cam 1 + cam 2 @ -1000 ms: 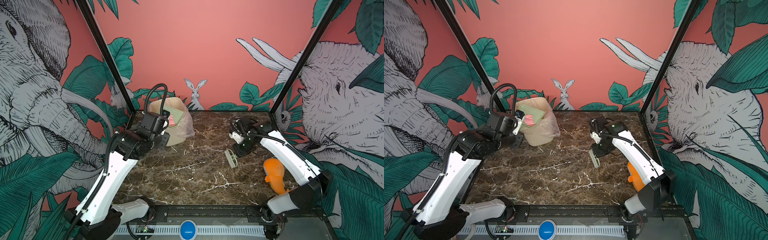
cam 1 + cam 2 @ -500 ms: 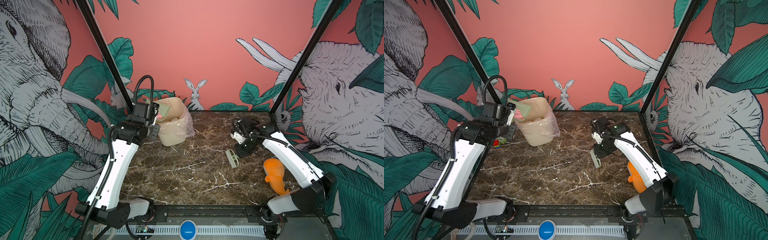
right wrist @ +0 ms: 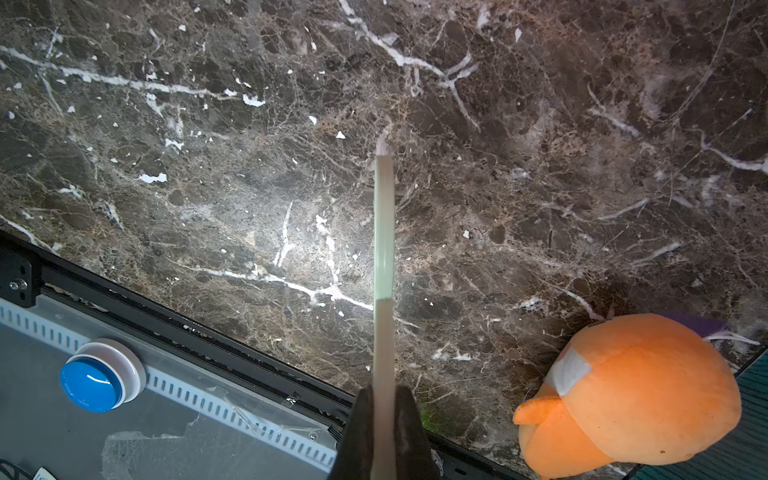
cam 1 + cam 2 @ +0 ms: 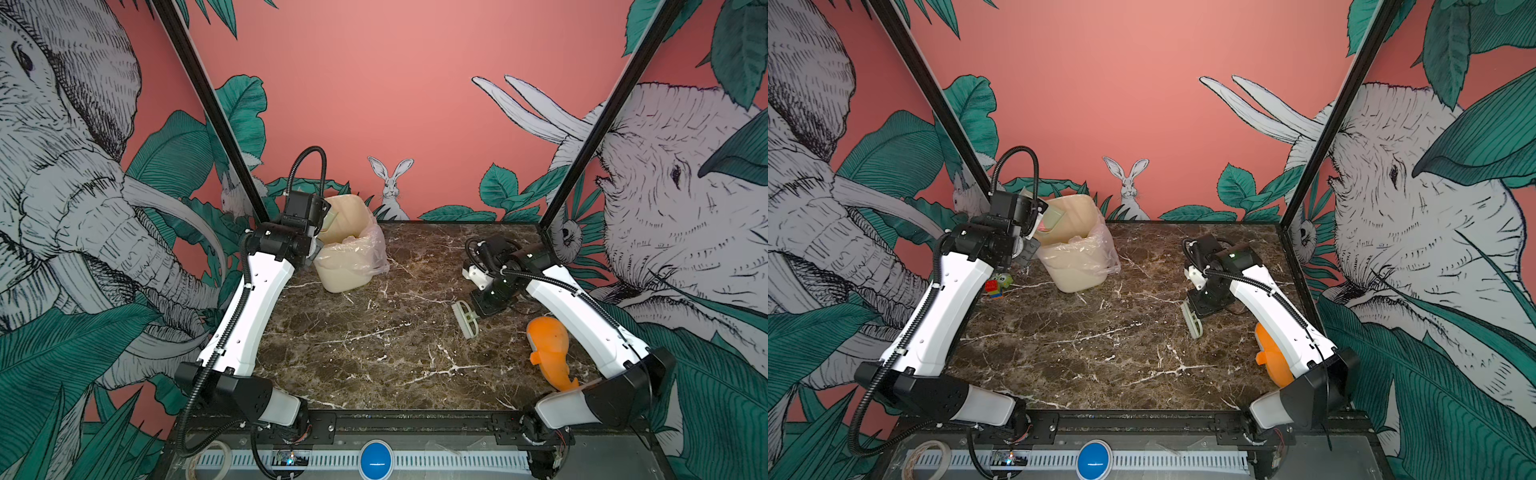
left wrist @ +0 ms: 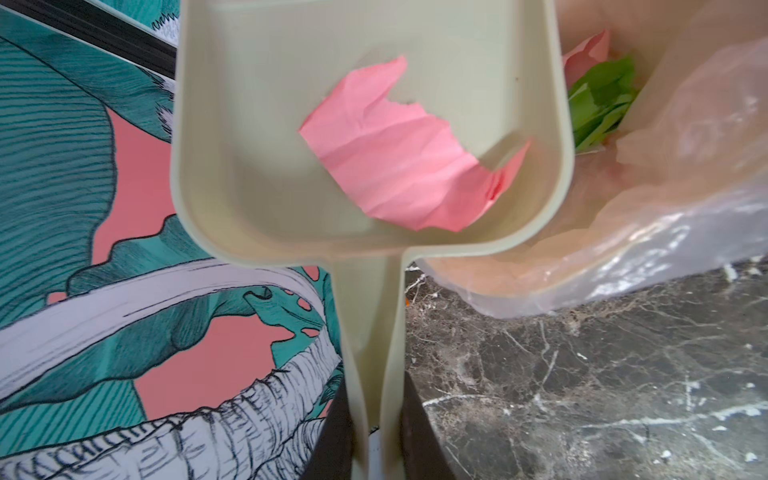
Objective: Sweep away the paper scraps from the table
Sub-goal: 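Tip the dustpan over the cream bin with the left gripper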
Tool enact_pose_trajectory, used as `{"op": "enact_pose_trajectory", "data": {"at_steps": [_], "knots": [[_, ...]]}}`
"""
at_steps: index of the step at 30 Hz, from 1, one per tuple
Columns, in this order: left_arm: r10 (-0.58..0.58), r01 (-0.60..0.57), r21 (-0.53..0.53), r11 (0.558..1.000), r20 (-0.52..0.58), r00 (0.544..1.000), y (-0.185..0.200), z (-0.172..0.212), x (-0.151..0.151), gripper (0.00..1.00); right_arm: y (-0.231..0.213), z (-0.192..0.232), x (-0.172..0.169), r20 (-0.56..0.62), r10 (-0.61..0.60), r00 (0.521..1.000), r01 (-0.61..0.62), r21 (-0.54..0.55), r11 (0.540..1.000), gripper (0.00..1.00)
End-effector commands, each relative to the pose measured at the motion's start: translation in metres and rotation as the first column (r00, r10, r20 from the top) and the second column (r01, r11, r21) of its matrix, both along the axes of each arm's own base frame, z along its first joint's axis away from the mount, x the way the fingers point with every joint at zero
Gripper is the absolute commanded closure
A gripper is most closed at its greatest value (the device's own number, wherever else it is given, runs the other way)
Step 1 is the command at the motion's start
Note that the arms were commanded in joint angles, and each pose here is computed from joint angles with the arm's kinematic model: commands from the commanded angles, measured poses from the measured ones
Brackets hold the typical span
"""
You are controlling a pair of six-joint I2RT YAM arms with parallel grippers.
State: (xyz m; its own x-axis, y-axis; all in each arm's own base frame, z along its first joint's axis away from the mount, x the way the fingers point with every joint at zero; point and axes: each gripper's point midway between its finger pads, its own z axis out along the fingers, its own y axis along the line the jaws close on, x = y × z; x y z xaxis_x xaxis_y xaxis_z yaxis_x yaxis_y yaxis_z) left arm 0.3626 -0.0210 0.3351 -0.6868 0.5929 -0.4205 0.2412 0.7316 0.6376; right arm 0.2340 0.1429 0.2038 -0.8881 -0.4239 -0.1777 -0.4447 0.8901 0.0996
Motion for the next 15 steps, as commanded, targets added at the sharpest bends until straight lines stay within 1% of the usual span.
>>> {"op": "enact_pose_trajectory", "data": {"at_steps": [1,3,7,12,15], "knots": [[-0.024,0.022,0.140,0.990,0.008,1.000,0.001,0.010,0.005,0.91,-0.003,0.008,-0.007,0.003,0.015,1.000,-0.015,0.005,1.000,1.00],[-0.034,0.034,0.204,0.978,-0.004,0.999,-0.001,0.010,0.008,0.91,-0.003,0.010,-0.007,0.004,0.017,1.000,-0.017,0.005,1.000,1.00],[-0.059,0.058,0.298,0.953,-0.008,0.998,-0.006,0.015,0.016,0.91,-0.002,0.011,-0.007,0.005,0.017,1.000,-0.017,0.014,1.000,1.00],[-0.093,0.092,0.439,0.894,-0.019,0.995,-0.010,0.021,0.024,0.91,-0.003,0.011,-0.009,0.007,0.016,1.000,-0.016,0.018,1.000,1.00],[-0.109,0.109,0.491,0.864,-0.028,0.994,-0.014,0.025,0.026,0.91,-0.003,0.008,-0.011,0.001,0.016,1.000,-0.016,0.021,1.000,1.00]]}}
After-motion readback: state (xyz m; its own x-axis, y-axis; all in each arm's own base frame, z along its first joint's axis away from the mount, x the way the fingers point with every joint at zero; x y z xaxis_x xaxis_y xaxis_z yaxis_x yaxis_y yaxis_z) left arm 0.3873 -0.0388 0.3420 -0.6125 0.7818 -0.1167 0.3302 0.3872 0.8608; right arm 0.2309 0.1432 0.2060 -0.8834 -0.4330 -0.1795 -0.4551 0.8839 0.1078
